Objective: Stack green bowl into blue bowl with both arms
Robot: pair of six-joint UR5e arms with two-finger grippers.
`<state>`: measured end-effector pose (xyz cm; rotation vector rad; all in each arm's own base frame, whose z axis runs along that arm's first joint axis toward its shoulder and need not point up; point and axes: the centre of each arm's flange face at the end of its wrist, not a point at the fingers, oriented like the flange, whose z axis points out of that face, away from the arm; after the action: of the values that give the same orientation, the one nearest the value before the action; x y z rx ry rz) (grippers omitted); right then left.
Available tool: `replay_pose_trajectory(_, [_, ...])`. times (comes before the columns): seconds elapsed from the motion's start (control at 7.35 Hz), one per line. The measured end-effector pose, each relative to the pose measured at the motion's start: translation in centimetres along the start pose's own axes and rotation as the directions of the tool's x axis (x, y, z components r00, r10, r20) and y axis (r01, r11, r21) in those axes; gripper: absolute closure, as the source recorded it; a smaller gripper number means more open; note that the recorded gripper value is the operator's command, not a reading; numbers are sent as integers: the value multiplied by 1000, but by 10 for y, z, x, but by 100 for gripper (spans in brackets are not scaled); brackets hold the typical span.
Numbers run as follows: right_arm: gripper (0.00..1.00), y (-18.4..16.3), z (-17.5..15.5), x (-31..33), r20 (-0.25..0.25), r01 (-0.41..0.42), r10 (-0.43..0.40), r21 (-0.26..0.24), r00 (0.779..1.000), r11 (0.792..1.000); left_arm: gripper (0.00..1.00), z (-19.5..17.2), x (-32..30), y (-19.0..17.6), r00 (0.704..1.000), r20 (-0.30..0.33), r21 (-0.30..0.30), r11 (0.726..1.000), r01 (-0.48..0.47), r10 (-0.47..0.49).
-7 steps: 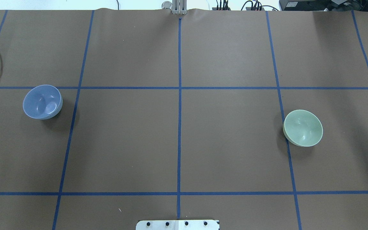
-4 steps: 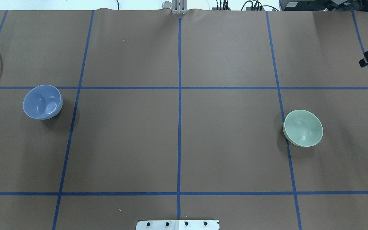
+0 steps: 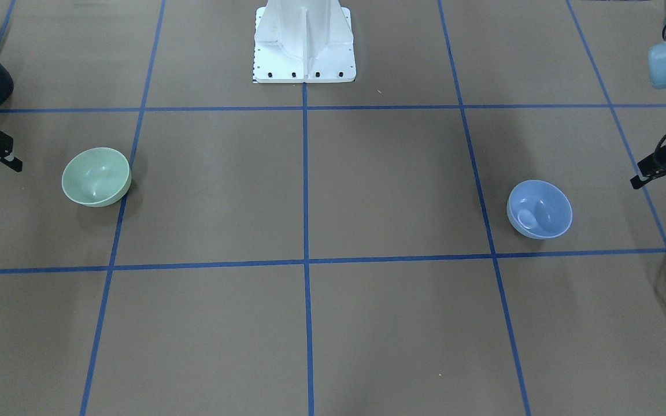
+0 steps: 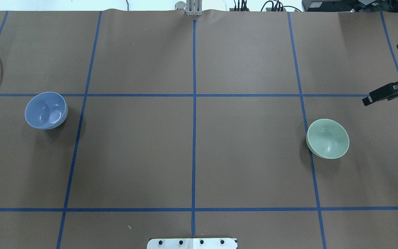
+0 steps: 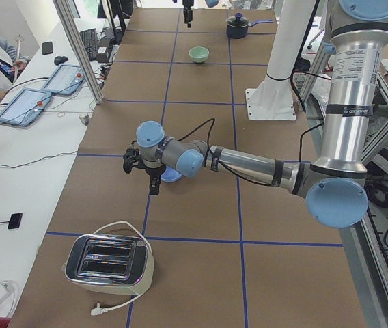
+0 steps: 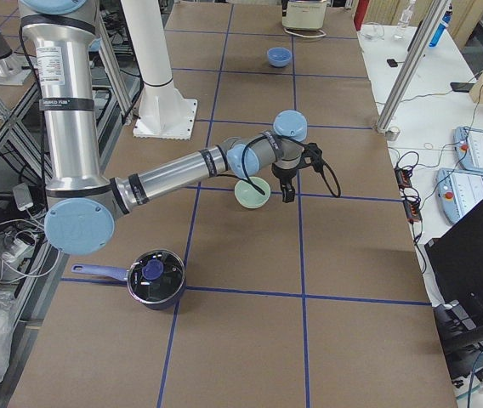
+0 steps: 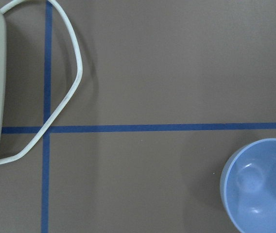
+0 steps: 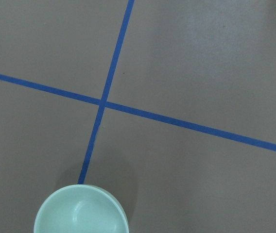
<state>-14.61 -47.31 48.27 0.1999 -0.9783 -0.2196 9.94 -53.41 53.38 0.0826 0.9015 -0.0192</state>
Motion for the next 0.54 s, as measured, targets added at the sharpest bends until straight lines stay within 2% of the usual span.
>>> replay_pose_trajectory(0.14, [3, 11, 20, 6, 26, 8, -8, 16, 1000, 1000, 3, 12, 16, -1, 1000, -15, -3, 1000, 4, -4])
replay_pose_trajectory(0.27, [8, 18, 37, 17, 42, 19, -20, 26, 999, 999, 4, 23, 30, -1, 1000, -29, -7, 1000, 8, -8])
replay_pose_trajectory(0.54, [8, 30, 55, 31, 49, 27, -28, 23, 998, 999, 4, 41, 47, -3, 999, -43, -15, 1000, 13, -13])
